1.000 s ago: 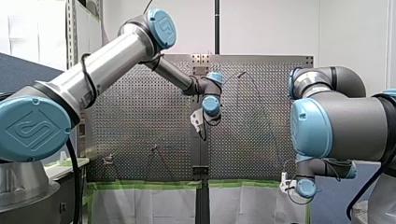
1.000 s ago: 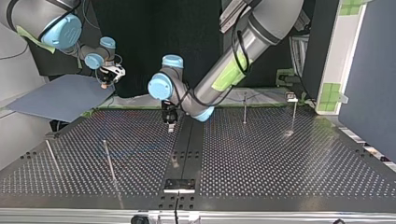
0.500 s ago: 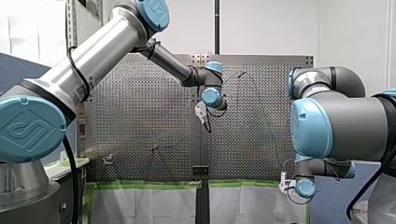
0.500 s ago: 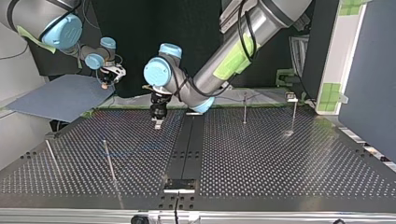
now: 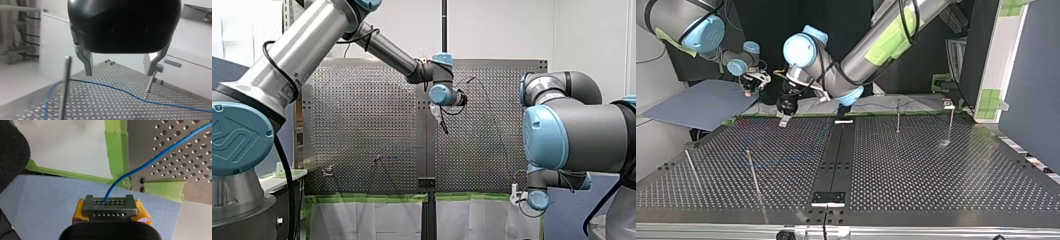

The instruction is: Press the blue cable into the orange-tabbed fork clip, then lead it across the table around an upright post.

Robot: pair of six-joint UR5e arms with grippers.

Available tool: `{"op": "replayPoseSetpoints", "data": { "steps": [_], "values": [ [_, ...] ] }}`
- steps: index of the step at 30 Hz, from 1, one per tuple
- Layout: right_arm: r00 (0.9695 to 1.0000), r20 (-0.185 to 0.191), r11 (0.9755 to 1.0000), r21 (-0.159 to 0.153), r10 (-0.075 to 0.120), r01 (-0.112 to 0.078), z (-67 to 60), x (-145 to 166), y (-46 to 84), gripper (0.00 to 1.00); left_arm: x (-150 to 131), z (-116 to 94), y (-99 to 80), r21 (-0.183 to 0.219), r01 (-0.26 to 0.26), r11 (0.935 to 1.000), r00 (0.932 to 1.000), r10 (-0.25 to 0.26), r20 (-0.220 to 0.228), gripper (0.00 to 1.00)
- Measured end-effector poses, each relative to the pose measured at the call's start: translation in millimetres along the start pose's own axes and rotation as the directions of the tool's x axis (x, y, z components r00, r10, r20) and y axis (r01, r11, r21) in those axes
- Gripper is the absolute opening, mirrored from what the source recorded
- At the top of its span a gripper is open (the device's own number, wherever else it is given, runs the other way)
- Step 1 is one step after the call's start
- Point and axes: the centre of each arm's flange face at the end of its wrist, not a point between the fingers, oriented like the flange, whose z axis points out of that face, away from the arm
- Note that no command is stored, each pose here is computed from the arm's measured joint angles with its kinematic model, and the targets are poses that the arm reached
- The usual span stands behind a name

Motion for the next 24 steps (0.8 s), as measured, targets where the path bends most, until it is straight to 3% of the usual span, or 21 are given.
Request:
{"op": "replayPoseSetpoints", "data": {
  "steps": [7, 13, 17, 24],
  "values": [
    [0.9999, 0.005, 0.9998, 0.014, 0.014, -0.014, 6.5, 7.9, 2.8, 0.00, -23.0, -10.4, 2.3, -0.009, -0.010, 0.9999, 0.9979, 0.011, 0.063, 1.00],
    [0.9995, 0.000, 0.9989, 0.034, 0.033, -0.033, 9.9, 11.7, 3.2, 0.00, -39.7, -24.2, 5.8, -0.046, -0.045, 0.9979, 0.9935, 0.049, 0.102, 1.00],
    [0.9994, -0.001, 0.9984, 0.044, 0.034, -0.034, 10.0, 12.2, 1.1, 0.00, -53.5, -37.1, 5.1, -0.067, -0.039, 0.9969, 0.9878, 0.049, 0.148, 1.00],
    [0.9995, -0.001, 0.9981, 0.051, 0.033, -0.033, 9.4, 12.1, -2.2, 0.00, -68.1, -59.2, -4.4, -0.063, -0.022, 0.9978, 0.9786, 0.035, 0.203, 1.00]
  ]
}}
